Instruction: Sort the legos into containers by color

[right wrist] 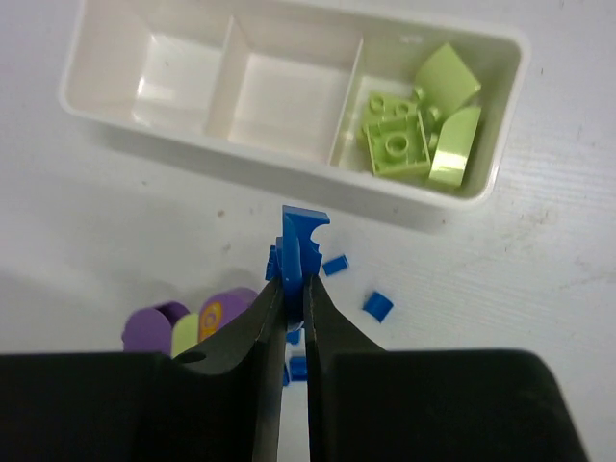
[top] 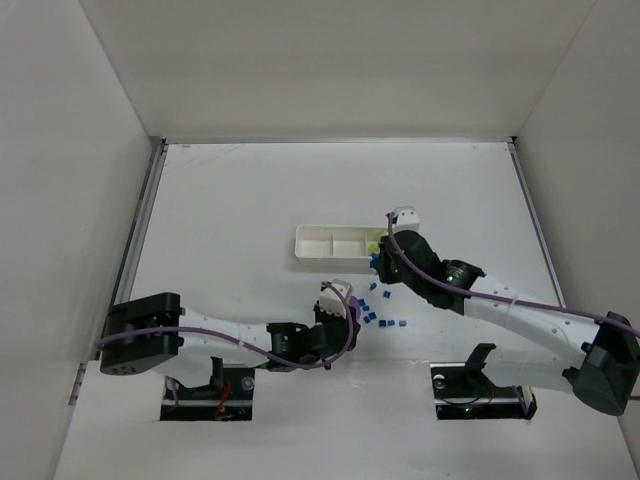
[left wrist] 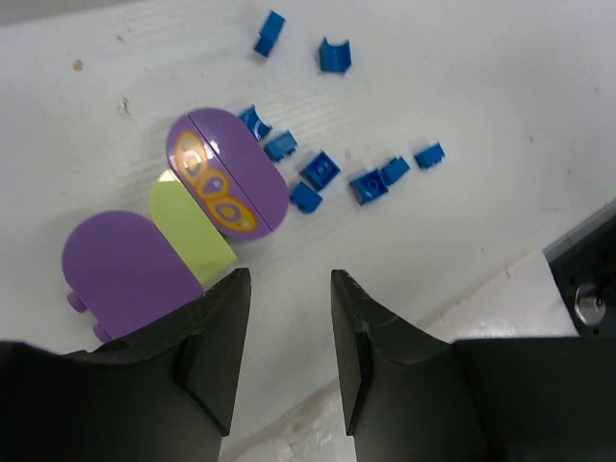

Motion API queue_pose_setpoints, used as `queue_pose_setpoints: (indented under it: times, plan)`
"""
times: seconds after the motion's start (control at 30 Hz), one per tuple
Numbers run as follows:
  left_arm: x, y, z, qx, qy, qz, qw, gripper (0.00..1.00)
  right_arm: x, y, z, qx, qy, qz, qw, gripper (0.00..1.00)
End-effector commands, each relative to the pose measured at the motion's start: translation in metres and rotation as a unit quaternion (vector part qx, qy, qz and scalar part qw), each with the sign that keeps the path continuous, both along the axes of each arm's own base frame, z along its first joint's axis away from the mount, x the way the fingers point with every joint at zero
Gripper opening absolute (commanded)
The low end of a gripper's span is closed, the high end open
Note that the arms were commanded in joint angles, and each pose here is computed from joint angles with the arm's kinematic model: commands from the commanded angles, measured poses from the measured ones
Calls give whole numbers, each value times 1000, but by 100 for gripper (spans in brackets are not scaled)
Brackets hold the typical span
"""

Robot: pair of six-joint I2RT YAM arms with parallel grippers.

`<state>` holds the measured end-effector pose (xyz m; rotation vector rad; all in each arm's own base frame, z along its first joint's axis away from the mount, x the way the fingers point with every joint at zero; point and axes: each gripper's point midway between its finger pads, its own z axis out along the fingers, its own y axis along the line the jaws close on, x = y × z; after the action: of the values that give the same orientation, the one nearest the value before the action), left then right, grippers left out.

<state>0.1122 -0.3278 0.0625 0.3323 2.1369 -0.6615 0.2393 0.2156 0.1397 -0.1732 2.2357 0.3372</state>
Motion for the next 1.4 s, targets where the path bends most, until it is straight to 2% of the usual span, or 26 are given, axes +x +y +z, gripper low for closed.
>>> queue_pose_setpoints:
  times: [0.0,0.3,0.47,0.6,0.7,0.83,0.9,0.97,1.17,1.27,1.37]
  plan:
    - [16,2,1,-23,3,30,999,37,26,15,38,41,-48,-3,998,13]
    - [12,-10,4,-29,15,10,999,37,75,49,32,56,-50,3,997,14]
    - [-3,-13,4,-31,23,-4,999,22,90,53,13,51,-36,-5,998,14]
    - [-4,-9,-8,-12,31,3,999,20,97,56,-3,38,-27,-9,999,15]
    - [2,-9,-17,2,33,12,999,20,101,58,-1,52,-36,-15,998,24]
    - [21,-3,-28,21,32,39,999,22,97,54,16,74,-57,-17,995,48]
    - [35,5,-33,30,33,61,997,22,90,46,22,82,-65,-18,994,52]
    - [49,14,-36,31,34,83,995,22,81,35,24,82,-70,-23,994,50]
    - [76,35,-27,19,24,126,992,22,46,-12,3,79,-67,-69,992,32]
    - [82,45,-22,11,21,144,989,24,30,-28,-10,92,-62,-84,990,33]
    - [68,33,-13,-1,20,115,993,24,22,-36,-15,101,-62,-90,989,40]
